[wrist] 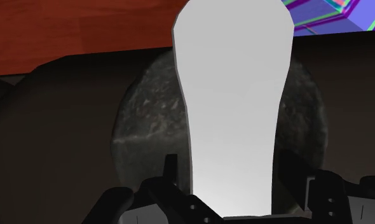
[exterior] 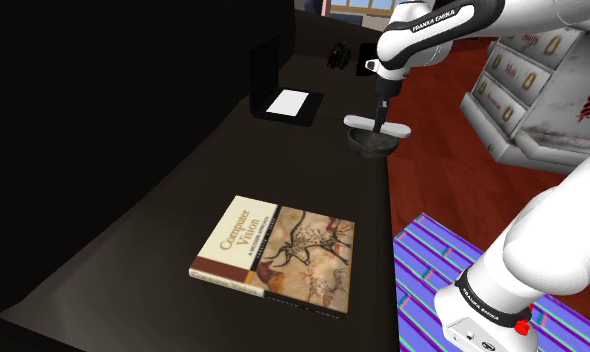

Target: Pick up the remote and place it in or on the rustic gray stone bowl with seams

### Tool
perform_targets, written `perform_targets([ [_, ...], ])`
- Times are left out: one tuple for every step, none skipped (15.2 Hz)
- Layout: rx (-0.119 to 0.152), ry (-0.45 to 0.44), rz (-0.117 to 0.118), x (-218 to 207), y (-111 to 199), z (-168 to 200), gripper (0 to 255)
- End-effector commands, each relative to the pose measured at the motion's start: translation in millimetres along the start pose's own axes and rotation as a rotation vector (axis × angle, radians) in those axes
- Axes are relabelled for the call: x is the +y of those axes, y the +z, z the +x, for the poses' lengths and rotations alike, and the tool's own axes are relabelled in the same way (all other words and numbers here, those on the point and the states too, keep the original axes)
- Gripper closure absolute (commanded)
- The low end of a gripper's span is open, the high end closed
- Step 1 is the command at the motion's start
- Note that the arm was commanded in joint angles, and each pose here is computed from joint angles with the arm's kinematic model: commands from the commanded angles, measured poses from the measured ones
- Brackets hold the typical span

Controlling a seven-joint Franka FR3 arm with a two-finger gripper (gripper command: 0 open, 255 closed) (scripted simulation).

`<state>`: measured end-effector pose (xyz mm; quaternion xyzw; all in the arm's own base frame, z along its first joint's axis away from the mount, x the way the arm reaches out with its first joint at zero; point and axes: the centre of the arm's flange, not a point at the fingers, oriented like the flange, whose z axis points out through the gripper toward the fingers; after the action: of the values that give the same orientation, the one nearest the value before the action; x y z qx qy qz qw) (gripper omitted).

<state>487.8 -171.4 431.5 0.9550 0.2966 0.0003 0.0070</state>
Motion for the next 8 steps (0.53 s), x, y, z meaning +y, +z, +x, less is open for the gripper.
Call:
perform_targets([
  [0.001,0.0,-0.001,0.2,9.0,-0.2,255],
  [0.001,0.0,-0.001,0.1,15.8,-0.2,255],
  [0.001,0.0,-0.001,0.1,15.8,-0.2,255],
  [0.001,0.0,-0.001,0.1,15.8,-0.2,255],
  [0.001,0.0,-0.001,0.1,15.8,-0.2,255],
  [0.001,0.0,-0.001,0.1,15.8,-0.2,255],
  [0.001,0.0,-0.001,0.1,15.8,-0.2,255],
  [0.001,0.0,-0.001,0.1,15.8,-0.2,255],
])
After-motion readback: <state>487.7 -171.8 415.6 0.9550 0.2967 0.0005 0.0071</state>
